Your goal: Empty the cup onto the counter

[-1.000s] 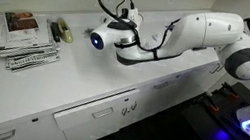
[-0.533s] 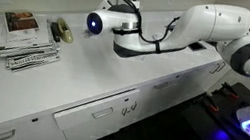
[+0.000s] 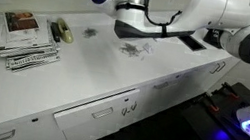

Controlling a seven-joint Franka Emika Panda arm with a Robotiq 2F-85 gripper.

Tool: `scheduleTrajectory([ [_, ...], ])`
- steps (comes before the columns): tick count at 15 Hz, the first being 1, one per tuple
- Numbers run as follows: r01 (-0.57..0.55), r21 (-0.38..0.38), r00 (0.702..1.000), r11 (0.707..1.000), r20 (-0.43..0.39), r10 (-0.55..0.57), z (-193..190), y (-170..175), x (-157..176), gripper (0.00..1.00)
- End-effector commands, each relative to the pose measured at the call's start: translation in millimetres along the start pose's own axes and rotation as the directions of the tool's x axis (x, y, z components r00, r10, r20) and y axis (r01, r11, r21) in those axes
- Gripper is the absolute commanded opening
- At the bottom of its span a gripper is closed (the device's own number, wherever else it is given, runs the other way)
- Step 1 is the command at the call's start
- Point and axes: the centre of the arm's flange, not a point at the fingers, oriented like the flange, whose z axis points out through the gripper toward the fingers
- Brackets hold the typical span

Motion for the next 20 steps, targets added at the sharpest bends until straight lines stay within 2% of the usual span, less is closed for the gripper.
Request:
scheduleTrajectory([
  [1, -0.005, 0.125, 0.998, 0.992, -0.068, 0.013, 2, 14, -44, 0.01],
  [9, -0.038, 0.309, 0.981, 0.95, -0.168, 0.094, 0, 31, -55, 0.01],
  [13, -0.032, 0.38, 0.979, 0.925, -0.176, 0.106, 2, 30, -58, 0.01],
  [18, 0.003, 0.411, 0.983, 0.912, -0.17, 0.073, 5, 22, -69, 0.01],
  [19, 0.011, 0.41, 0.985, 0.912, -0.163, 0.062, 5, 21, -70, 0.01],
  [20, 0.018, 0.377, 0.992, 0.926, -0.122, 0.03, 6, 18, -71, 0.01],
])
